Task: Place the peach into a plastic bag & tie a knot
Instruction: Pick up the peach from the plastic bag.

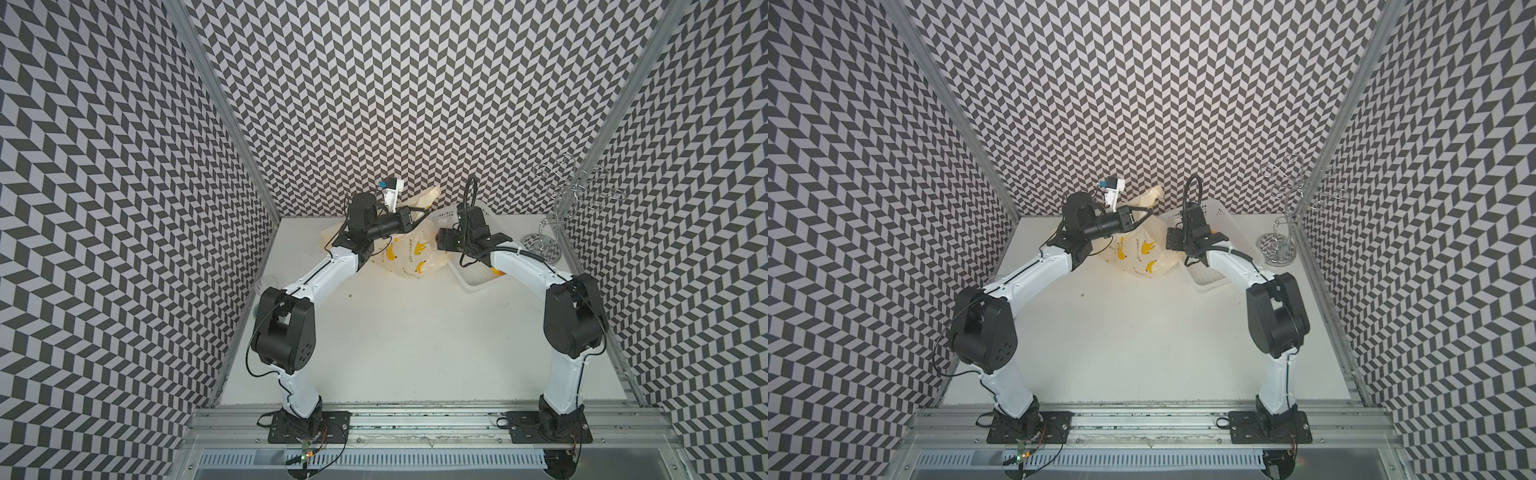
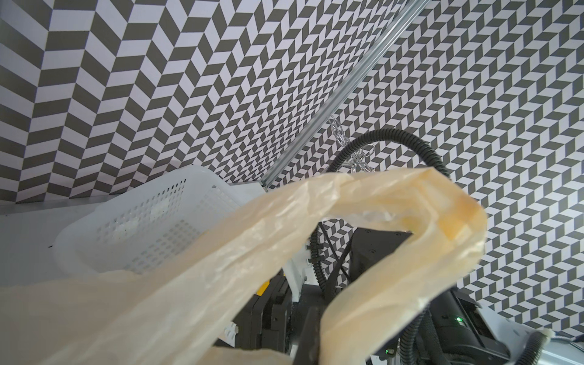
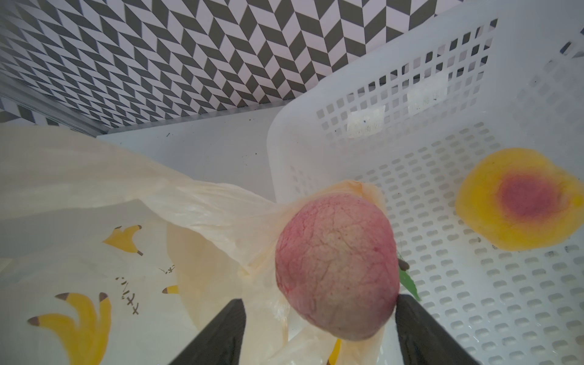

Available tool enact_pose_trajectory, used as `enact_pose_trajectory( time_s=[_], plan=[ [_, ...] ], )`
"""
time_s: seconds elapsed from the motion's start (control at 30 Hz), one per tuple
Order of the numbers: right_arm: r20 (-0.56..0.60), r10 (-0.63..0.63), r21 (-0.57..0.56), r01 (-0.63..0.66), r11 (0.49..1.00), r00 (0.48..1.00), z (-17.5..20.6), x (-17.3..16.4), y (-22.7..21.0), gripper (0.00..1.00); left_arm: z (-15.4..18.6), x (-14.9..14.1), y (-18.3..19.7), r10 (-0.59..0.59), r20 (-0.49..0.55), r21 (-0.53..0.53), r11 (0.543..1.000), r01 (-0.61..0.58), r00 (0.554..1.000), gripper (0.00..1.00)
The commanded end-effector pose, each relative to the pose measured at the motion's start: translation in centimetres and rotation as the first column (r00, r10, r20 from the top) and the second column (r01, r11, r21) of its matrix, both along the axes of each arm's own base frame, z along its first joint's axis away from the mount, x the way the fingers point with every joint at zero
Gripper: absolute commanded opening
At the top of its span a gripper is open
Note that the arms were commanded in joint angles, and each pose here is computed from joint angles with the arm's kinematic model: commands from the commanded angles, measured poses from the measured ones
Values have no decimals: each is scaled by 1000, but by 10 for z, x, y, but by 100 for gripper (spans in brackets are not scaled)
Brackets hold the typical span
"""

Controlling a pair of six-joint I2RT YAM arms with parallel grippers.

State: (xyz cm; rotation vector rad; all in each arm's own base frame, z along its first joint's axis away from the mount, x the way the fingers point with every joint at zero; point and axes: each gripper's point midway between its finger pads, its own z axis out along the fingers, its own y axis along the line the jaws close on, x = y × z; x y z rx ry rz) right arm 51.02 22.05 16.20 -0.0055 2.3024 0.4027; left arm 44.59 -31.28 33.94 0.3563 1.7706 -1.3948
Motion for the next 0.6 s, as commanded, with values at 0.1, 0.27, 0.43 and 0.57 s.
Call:
enact_pose_trajectory(
  time_s=[0.1, 0.27, 0.43, 0.57],
  plan=[
    [92, -38, -32, 41, 999, 995, 6, 25, -1, 76, 17, -8, -8, -33, 42, -13, 999, 33, 999, 0],
    [63, -74, -26, 76, 997, 995, -10, 43, -7, 63, 19, -11, -11, -45, 45, -5, 999, 46, 998, 0],
    [40, -35, 79, 32, 996, 999, -2, 37, -9, 43, 18, -8, -9, -38, 49, 20, 999, 37, 998, 0],
    [145, -53, 140, 32, 990, 988, 50, 13, -25, 39, 7, 1, 0, -15, 28, 32, 999, 14, 999, 0]
  ],
)
